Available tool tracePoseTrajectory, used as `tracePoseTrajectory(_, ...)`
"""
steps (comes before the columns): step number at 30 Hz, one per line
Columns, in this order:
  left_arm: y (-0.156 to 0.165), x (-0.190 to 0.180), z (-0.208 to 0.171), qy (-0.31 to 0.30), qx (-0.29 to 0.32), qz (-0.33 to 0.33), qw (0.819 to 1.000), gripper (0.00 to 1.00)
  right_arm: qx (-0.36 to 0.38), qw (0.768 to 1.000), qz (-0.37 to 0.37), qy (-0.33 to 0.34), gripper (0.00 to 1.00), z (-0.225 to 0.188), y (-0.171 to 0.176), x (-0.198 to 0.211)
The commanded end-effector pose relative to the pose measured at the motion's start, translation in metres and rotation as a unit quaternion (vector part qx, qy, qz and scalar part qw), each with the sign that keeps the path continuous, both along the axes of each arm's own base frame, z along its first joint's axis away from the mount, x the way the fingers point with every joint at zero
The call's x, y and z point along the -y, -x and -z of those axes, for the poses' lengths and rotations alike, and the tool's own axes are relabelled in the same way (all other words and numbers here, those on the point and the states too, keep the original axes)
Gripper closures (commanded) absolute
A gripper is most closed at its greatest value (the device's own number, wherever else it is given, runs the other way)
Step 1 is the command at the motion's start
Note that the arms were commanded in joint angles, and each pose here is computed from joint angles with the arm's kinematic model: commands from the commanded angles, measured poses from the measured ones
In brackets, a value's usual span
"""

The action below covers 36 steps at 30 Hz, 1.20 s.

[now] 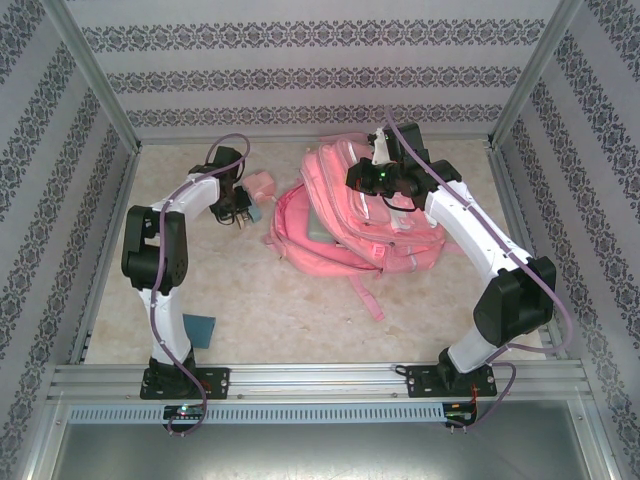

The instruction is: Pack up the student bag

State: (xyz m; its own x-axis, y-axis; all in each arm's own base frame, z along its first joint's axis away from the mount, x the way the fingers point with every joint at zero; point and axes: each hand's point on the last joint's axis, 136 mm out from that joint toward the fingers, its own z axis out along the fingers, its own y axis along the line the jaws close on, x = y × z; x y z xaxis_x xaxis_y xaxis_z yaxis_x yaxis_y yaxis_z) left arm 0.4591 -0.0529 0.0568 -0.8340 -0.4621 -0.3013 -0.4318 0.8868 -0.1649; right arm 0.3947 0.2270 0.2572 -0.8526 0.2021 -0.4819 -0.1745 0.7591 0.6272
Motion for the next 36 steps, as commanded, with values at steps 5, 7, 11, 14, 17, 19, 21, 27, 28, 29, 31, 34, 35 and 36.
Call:
tracePoseTrajectory(5, -0.004, -0.008, 0.009, -0.005, -0.007, 0.005, 1.0, 0.74, 0.057, 0.997, -0.036, -0.037, 1.0, -0.04, 0.0, -0.02)
tracePoseTrajectory(7, -0.002, -0.009, 0.011, -0.008, -0.009, 0.005, 1.0, 0.73, 0.055, 0.997, -0.037, -0.038, 1.0, -0.04, 0.0, -0.02)
tracePoseTrajectory(11, 0.0, -0.009, 0.016, -0.01, -0.016, 0.006, 1.0, 0.73, 0.056, 0.997, -0.038, -0.04, 1.0, -0.04, 0.001, -0.021)
tracePoseTrajectory(14, 0.002, -0.01, 0.018, -0.011, -0.019, 0.007, 1.0, 0.77, 0.056, 0.997, -0.039, -0.04, 1.0, -0.041, 0.002, -0.022)
tracePoseTrajectory(17, 0.004, -0.011, 0.018, -0.014, -0.018, 0.006, 1.0, 0.89, 0.056, 0.997, -0.038, -0.038, 1.0, -0.041, 0.003, -0.021)
tracePoseTrajectory(19, 0.006, -0.012, 0.013, -0.015, -0.015, 0.006, 1.0, 0.97, 0.057, 0.997, -0.036, -0.038, 1.0, -0.042, 0.004, -0.02)
tracePoseTrajectory(21, 0.007, -0.011, 0.002, -0.011, -0.004, 0.004, 1.0, 1.0, 0.058, 0.997, -0.035, -0.037, 1.0, -0.042, 0.004, -0.018)
tracePoseTrajectory(27, 0.013, 0.007, -0.05, 0.039, 0.064, 0.014, 0.997, 1.0, 0.064, 0.996, -0.027, -0.047, 1.0, -0.05, 0.001, -0.012)
tracePoseTrajectory(28, 0.015, 0.011, -0.057, 0.045, 0.073, 0.018, 0.996, 1.0, 0.065, 0.996, -0.026, -0.047, 1.0, -0.051, 0.001, -0.01)
tracePoseTrajectory(29, 0.017, 0.017, -0.066, 0.052, 0.083, 0.023, 0.995, 1.0, 0.067, 0.996, -0.026, -0.048, 1.0, -0.053, 0.0, -0.01)
tracePoseTrajectory(31, 0.022, 0.026, -0.079, 0.06, 0.099, 0.034, 0.993, 1.0, 0.069, 0.996, -0.024, -0.05, 1.0, -0.055, 0.0, -0.009)
tracePoseTrajectory(34, 0.027, 0.05, -0.096, 0.078, 0.124, 0.062, 0.987, 1.0, 0.07, 0.996, -0.024, -0.053, 1.0, -0.057, -0.001, -0.009)
tracePoseTrajectory(35, 0.029, 0.061, -0.1, 0.087, 0.131, 0.075, 0.985, 1.0, 0.069, 0.996, -0.024, -0.054, 1.0, -0.057, 0.0, -0.009)
tracePoseTrajectory(36, 0.031, 0.07, -0.102, 0.089, 0.133, 0.083, 0.984, 1.0, 0.069, 0.996, -0.023, -0.054, 1.0, -0.056, -0.001, -0.009)
